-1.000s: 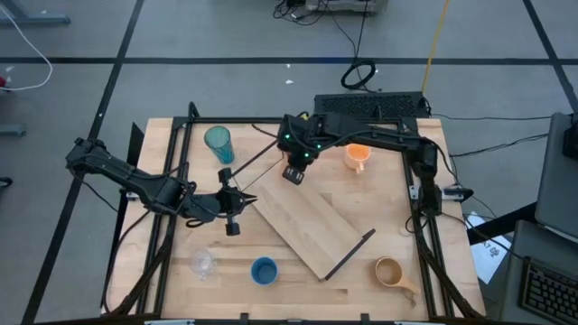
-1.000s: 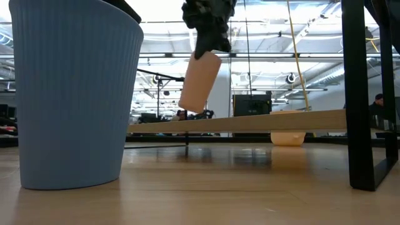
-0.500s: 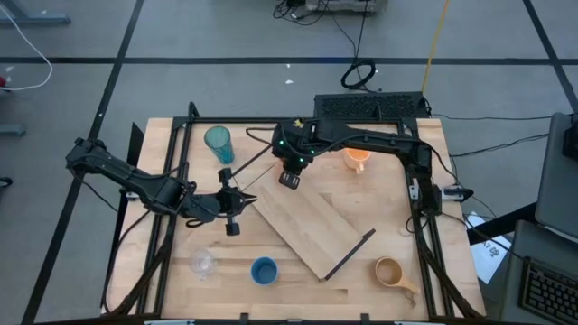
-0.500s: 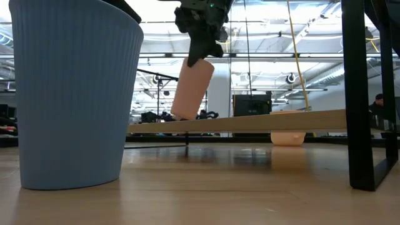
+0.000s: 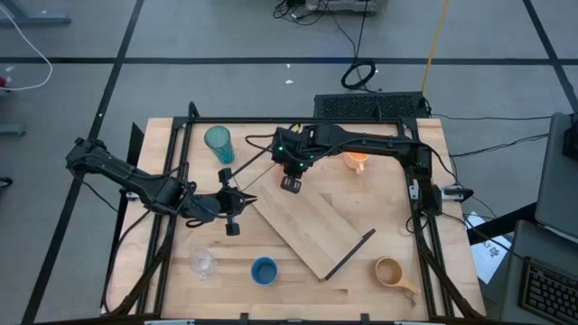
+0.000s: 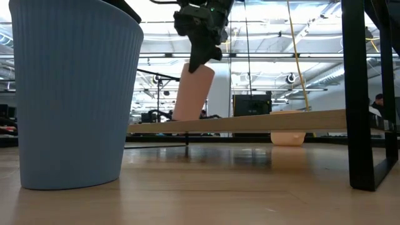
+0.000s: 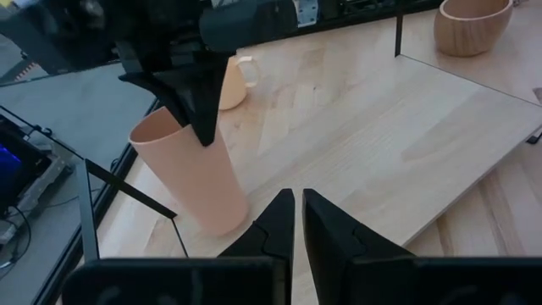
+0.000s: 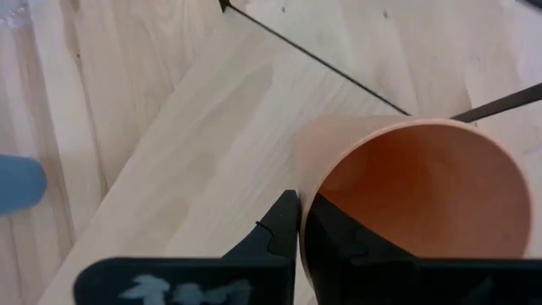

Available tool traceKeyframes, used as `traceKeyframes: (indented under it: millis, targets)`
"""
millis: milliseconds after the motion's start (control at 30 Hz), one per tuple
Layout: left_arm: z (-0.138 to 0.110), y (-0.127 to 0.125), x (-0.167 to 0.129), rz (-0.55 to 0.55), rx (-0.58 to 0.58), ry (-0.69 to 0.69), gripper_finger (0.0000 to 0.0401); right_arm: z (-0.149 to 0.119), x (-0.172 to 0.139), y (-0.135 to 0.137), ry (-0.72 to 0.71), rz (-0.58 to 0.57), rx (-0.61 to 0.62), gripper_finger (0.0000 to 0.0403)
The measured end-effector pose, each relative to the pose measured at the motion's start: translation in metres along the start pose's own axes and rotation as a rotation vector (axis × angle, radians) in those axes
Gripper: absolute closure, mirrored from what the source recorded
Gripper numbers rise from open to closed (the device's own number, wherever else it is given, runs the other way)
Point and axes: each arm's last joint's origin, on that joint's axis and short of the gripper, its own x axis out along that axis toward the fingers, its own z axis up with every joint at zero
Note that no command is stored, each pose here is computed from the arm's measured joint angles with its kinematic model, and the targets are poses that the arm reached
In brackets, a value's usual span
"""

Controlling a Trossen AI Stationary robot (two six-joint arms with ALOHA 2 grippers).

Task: Stack small to large cups/mugs on shelf
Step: Put the orange cup on the shelf, then put the yellow mug on the shelf

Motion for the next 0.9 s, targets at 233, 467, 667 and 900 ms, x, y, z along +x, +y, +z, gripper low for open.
traceKeyframes:
  millis: [233, 467, 667, 900]
  targets:
    - [0.0, 0.0, 0.0, 0.0, -0.002, 0.0, 0.037, -0.0002, 0.0016, -0.0002, -0.003, 0.0, -0.001, 0.0383]
    - [0.0, 0.0, 0.0, 0.0, -0.002, 0.0, 0.037, 0.0009, 0.0016, 0.0, -0.015, 0.001, -0.004, 0.0312]
    - [0.0, 0.0, 0.0, 0.0, -0.001, 0.0, 0.037, 0.0011, 0.0016, 0.0, -0.016, 0.001, -0.002, 0.0259]
    - [0.0, 0.0, 0.0, 0.0, -0.001, 0.0, 0.037, 0.003, 0.0015, 0.0002, -0.036, 0.004, -0.003, 0.0228]
